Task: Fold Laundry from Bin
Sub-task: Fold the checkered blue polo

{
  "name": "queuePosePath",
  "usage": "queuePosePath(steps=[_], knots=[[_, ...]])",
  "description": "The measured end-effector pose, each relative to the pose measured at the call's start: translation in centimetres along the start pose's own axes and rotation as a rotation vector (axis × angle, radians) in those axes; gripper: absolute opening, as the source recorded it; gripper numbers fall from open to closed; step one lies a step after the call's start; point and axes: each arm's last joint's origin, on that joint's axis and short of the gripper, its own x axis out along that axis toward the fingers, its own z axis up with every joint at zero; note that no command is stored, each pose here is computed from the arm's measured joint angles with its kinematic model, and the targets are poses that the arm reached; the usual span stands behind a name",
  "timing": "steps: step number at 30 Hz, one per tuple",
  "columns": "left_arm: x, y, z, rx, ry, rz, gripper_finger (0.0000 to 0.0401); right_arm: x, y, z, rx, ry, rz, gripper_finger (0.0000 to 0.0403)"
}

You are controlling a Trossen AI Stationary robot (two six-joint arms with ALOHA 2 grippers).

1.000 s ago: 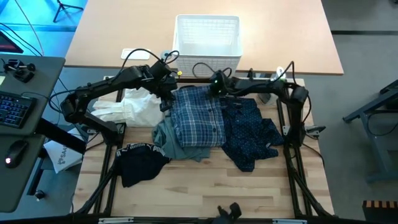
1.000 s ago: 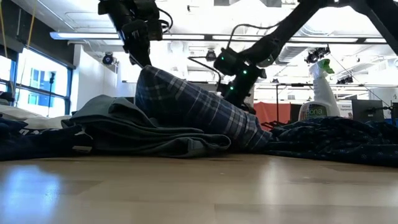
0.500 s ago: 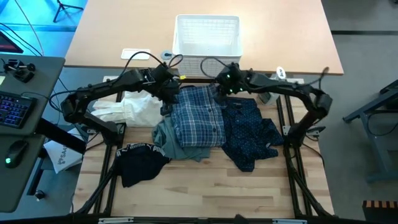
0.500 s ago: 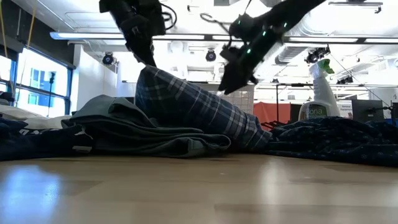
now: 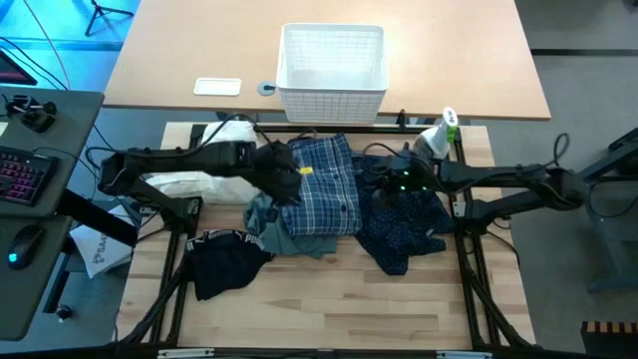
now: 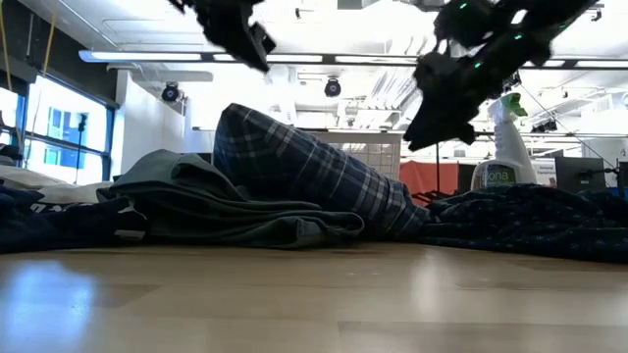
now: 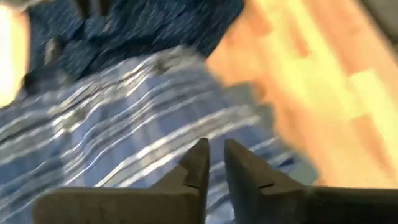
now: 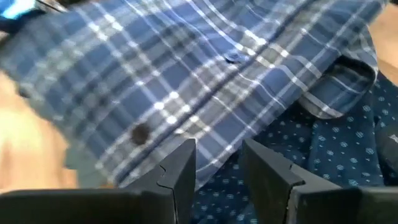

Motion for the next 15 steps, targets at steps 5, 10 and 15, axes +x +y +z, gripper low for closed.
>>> queuePosePath(steps=[5,10,15], knots=[[1.2,-2.5,1.9,-0.022,-0.077,-0.006,0.0129,-1.6,0.5,-0.4,-0.055,-0.049,0.037,0.0124],[4.2,-4.9,1.7,-0.026,0.055,-0.032,0.0208,-2.1,0.5,-0.3,-0.13,-0.079,0.036,0.0124],[7.8,-7.8,1.6,0.26,0.193,0.101,0.0255,-2.2,0.5,-0.3,-0.134,-0.076,0.046,0.0124]])
